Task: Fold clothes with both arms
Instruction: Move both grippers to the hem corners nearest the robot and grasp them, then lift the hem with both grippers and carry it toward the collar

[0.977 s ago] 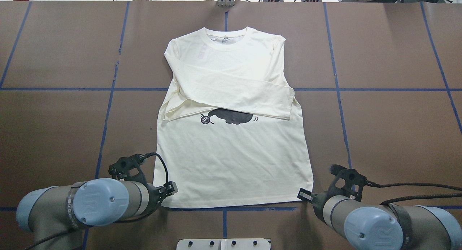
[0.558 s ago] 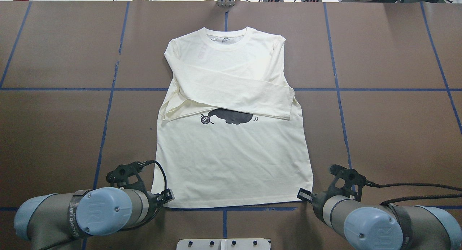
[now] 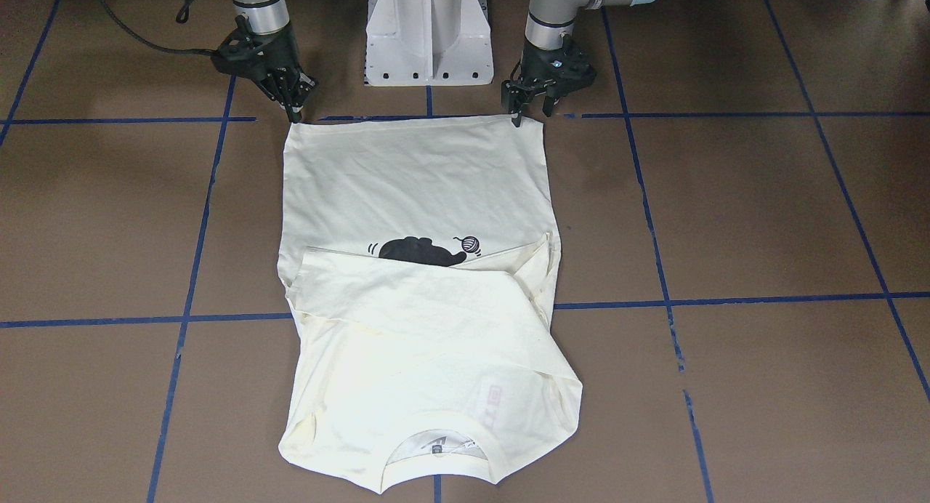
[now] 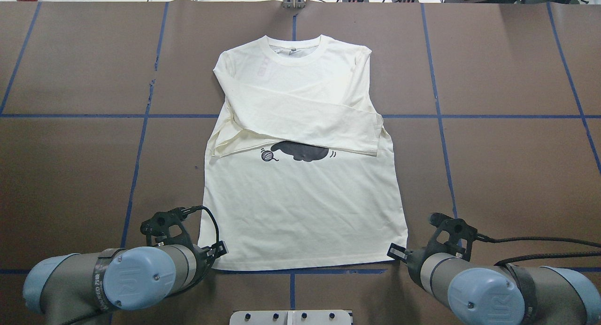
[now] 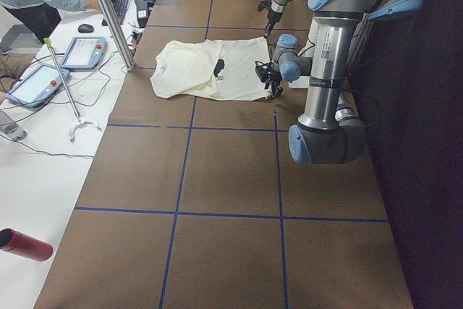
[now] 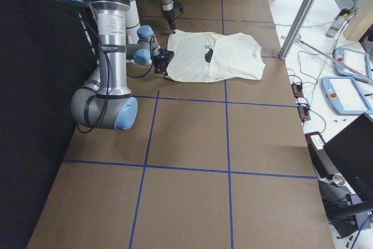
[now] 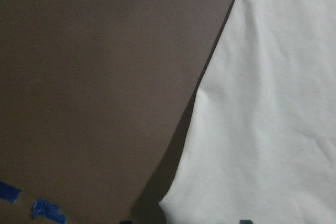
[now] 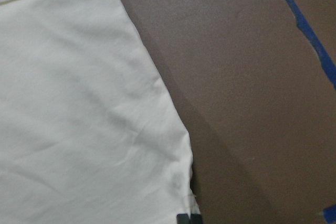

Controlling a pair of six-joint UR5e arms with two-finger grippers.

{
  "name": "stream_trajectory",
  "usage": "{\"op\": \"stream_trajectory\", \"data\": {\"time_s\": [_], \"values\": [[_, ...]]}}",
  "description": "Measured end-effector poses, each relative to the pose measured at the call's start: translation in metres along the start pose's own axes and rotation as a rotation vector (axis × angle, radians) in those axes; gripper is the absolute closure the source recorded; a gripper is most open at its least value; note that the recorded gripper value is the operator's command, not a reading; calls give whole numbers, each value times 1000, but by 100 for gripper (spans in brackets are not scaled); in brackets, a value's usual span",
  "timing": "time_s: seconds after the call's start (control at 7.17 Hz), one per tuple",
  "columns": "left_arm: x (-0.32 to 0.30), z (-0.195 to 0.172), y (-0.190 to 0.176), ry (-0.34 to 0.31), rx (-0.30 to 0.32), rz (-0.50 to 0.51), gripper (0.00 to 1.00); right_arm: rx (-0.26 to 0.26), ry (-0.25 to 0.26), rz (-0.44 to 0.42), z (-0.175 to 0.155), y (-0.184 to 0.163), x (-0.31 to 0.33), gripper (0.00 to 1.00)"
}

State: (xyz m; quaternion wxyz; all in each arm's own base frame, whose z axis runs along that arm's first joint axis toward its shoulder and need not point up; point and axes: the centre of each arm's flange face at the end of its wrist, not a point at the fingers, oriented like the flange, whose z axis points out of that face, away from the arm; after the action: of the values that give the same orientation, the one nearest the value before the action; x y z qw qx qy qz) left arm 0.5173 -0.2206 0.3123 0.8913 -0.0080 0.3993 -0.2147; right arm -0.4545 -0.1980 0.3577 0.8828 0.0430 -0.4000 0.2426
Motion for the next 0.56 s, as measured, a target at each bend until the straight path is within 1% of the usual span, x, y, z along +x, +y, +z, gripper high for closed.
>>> {"op": "stream_trajectory", "data": {"time_s": [0.14, 0.28, 0.42, 0.56], "values": [[-1, 5, 1, -8, 2, 2, 61, 0, -1, 0, 0, 0, 0, 100], [-1, 7, 1, -12, 3, 3, 93, 0, -2, 1, -1, 0, 0, 100], [-2, 8, 1, -14, 4, 3, 100, 0, -2, 1, -1, 0, -1, 100], [-1, 8, 1, -13, 4, 3, 100, 0, -1, 0, 0, 0, -1, 100]]}}
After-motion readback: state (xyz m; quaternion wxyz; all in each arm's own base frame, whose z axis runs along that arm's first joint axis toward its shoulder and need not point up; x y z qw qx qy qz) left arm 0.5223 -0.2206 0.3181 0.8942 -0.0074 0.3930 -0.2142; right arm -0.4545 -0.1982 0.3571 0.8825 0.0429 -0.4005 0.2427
